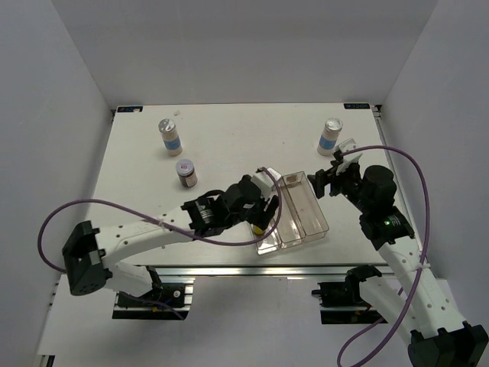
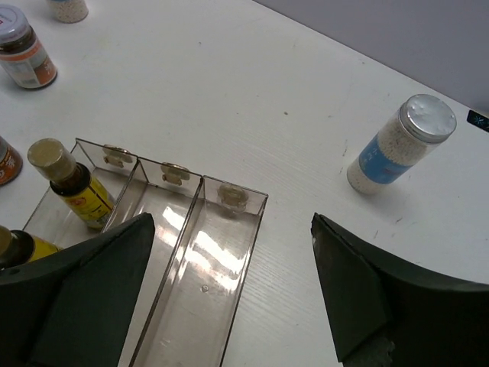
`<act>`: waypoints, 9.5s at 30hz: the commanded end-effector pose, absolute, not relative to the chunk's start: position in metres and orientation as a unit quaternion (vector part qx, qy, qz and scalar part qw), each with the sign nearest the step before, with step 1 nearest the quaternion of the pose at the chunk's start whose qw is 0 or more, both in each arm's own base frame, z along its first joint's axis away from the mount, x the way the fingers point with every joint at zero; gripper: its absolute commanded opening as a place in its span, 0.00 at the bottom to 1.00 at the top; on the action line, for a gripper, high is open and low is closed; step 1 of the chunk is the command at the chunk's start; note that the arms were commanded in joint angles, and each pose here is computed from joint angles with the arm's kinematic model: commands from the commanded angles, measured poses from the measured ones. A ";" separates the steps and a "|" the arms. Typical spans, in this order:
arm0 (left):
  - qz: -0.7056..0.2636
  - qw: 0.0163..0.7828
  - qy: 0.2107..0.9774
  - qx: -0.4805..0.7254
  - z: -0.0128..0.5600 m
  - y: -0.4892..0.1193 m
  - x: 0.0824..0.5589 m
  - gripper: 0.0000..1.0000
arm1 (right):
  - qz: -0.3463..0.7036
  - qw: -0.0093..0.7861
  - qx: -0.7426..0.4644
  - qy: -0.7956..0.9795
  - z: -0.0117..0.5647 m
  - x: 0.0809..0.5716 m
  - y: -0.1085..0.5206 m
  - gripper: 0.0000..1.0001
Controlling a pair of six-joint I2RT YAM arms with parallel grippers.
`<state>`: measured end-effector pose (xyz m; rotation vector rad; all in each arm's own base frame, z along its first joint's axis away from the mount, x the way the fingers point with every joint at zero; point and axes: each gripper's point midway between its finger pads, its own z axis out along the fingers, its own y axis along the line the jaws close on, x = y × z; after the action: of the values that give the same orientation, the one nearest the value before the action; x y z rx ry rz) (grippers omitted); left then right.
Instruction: Organize the condiment bottles
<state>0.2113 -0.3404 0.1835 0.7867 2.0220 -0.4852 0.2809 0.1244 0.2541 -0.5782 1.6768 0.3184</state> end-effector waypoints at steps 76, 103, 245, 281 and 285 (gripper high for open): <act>0.019 0.614 0.784 0.086 0.248 -0.122 0.226 0.95 | 0.291 0.401 -0.445 0.747 0.221 0.338 0.215 0.00; 0.005 0.611 0.788 0.081 0.248 -0.130 0.234 0.97 | 0.225 0.375 -0.465 0.770 0.168 0.327 0.235 0.89; -0.248 0.452 0.777 0.362 0.225 -0.430 0.215 0.00 | 0.092 0.681 -0.043 0.725 0.320 0.320 0.060 0.00; -0.255 0.477 0.763 0.354 0.234 -0.438 0.208 0.78 | 0.125 0.667 -0.076 0.731 0.313 0.317 0.077 0.00; -0.247 0.479 0.763 0.356 0.240 -0.434 0.209 0.80 | 0.128 0.665 -0.079 0.731 0.312 0.316 0.078 0.00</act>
<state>0.2112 -0.4349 0.1869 0.9245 1.9446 -0.5319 0.3150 0.0757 0.3070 -0.1660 1.6768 0.2754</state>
